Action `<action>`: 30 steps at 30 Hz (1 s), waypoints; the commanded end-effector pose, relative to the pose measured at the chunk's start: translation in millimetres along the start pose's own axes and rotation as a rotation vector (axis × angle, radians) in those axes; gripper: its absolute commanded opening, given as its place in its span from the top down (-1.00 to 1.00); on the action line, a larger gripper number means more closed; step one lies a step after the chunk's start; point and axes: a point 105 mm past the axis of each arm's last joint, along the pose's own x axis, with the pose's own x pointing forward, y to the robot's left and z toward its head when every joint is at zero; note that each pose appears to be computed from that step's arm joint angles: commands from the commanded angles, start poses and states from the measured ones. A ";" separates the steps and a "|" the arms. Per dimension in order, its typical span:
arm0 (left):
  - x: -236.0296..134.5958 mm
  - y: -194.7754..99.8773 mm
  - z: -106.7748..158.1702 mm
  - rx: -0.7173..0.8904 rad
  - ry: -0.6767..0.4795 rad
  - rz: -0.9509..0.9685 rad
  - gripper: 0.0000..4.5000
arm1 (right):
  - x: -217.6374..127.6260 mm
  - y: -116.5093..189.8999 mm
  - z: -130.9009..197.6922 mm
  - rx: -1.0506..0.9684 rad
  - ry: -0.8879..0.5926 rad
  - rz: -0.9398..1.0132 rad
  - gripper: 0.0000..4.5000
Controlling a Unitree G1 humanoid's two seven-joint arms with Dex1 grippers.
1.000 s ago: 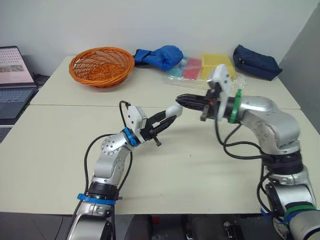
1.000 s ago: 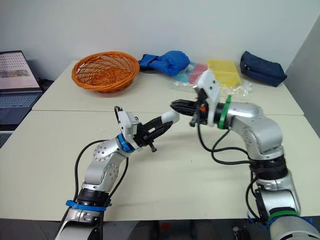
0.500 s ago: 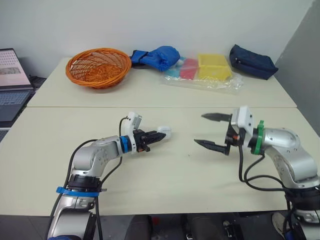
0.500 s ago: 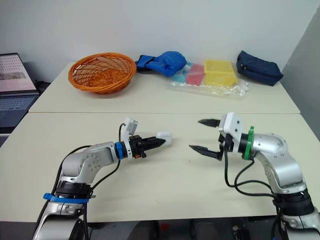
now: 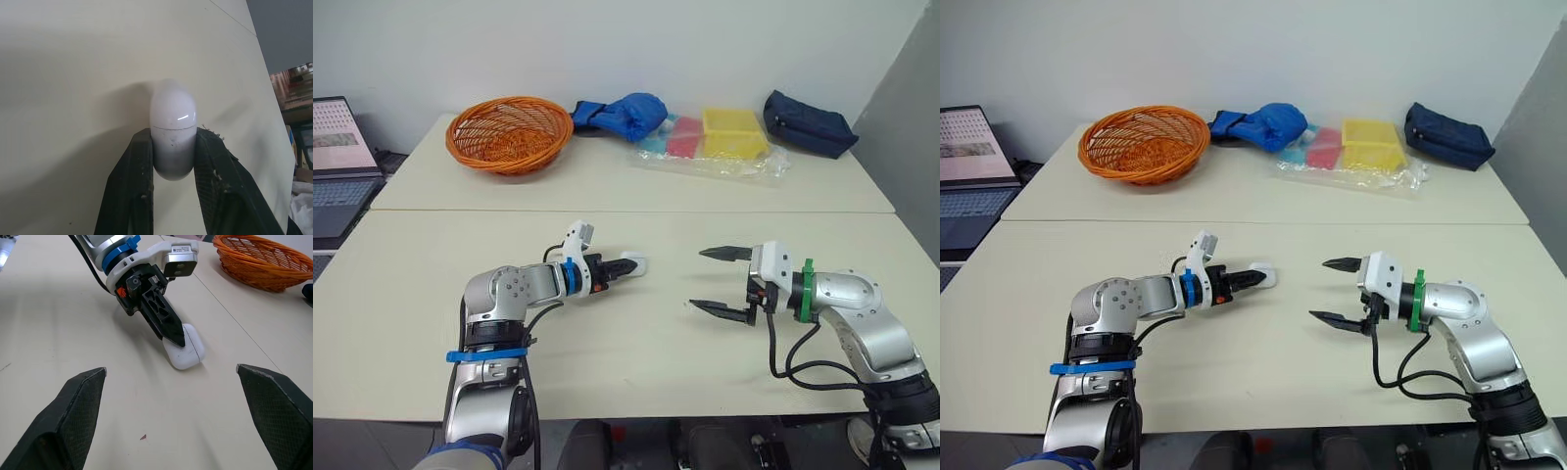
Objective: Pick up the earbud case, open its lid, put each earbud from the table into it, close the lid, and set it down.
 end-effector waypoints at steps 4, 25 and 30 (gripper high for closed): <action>-12.8 13.4 -9.5 -0.033 0.034 0.072 -0.19 | -0.5 -8.6 10.0 -0.027 -0.028 -0.018 -1.00; -150.0 35.4 46.8 1.024 -0.173 0.239 -0.98 | -36.6 -37.6 2.6 -0.038 0.032 -0.076 -1.00; -148.0 27.5 41.4 1.159 -0.255 0.214 -0.98 | -39.3 -40.6 1.6 -0.028 0.037 -0.085 -1.00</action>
